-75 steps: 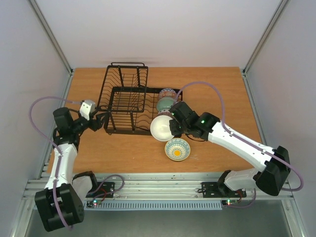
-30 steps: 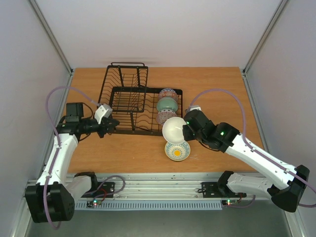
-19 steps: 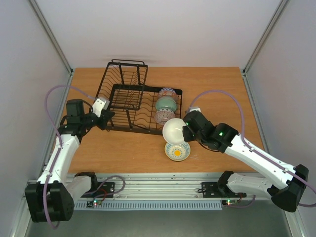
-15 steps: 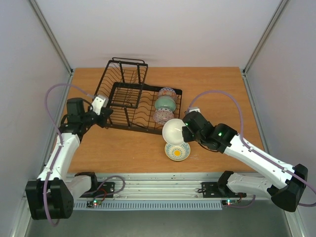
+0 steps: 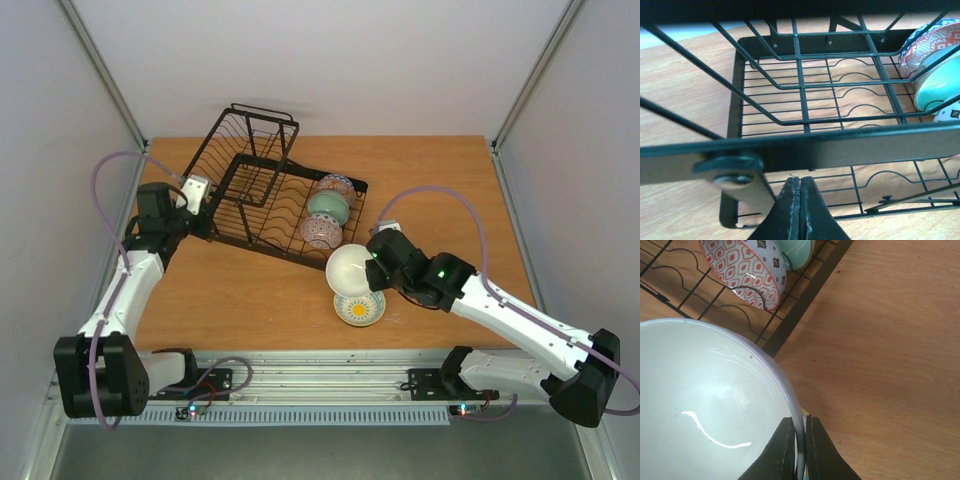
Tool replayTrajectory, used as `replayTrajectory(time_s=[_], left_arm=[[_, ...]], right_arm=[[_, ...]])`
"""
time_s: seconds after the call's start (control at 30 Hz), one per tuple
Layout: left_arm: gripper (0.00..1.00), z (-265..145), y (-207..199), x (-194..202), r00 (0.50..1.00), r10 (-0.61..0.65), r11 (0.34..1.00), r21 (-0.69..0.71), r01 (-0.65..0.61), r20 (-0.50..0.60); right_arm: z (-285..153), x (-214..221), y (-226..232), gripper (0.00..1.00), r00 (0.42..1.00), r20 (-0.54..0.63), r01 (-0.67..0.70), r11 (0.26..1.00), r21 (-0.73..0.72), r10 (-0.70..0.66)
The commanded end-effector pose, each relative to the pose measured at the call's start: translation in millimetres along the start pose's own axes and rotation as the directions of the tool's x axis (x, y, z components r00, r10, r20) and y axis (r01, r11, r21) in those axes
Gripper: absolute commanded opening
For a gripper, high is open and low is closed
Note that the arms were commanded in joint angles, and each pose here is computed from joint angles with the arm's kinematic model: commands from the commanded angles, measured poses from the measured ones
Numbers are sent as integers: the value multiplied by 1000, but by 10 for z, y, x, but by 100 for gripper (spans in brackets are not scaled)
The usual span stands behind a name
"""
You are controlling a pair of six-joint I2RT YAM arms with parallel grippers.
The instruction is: Load the bowls into the dish rack
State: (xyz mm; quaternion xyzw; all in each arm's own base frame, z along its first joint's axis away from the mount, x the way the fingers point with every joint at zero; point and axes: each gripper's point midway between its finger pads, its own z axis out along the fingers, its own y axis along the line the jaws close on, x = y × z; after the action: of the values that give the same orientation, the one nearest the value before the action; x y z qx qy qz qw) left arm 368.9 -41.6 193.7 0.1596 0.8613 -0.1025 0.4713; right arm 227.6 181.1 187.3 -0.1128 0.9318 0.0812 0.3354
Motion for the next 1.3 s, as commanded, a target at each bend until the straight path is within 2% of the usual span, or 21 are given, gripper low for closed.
replayTrajectory(time_s=[0.0, 0.1, 0.2, 0.37, 0.4, 0.47, 0.53, 0.67, 0.9, 1.07, 1.27], left_arm=[[1, -326, -19, -259, 998, 25, 999, -39, -22, 65], [0, -581, -236, -165, 998, 35, 999, 15, -36, 51], [1, -809, -547, -13, 1000, 29, 990, 138, -28, -4], [1, -1099, -1059, 166, 992, -3, 916, 397, 54, -128], [5, -1147, -1126, 210, 987, -7, 900, 429, 76, -160], [25, -1226, -1217, 278, 978, 9, 874, 476, 93, -208], [36, -1291, -1292, 384, 965, 39, 849, 518, 104, -259], [47, -1236, -1302, 392, 960, 54, 839, 534, 106, -276], [47, -1005, -1221, 531, 932, 38, 832, 528, 171, -361], [46, -983, -1220, 534, 935, 38, 832, 529, 167, -354], [45, -947, -1199, 527, 938, 38, 837, 524, 158, -344]], right_arm=[[-12, -130, 161, 1, 999, 51, 1, 999, -50, 2], [21, -117, 242, 1, 999, 44, 13, 998, -63, -10], [68, -109, 369, 1, 998, 36, 46, 997, -67, -44], [211, -98, 606, 1, 992, 19, 124, 992, -29, -123], [235, -104, 648, 1, 991, 19, 135, 991, -24, -134], [257, -137, 765, 1, 988, 24, 151, 988, -29, -151], [288, -163, 873, 1, 986, 28, 164, 986, -38, -163], [334, -265, 1090, 1, 983, 48, 180, 983, -44, -177], [490, -567, 1466, 1, 961, 90, 264, 964, -19, -261], [566, -839, 1756, 1, 949, 124, 296, 955, -24, -291], [555, -970, 2035, 1, 940, 151, 319, 945, -67, -307]])
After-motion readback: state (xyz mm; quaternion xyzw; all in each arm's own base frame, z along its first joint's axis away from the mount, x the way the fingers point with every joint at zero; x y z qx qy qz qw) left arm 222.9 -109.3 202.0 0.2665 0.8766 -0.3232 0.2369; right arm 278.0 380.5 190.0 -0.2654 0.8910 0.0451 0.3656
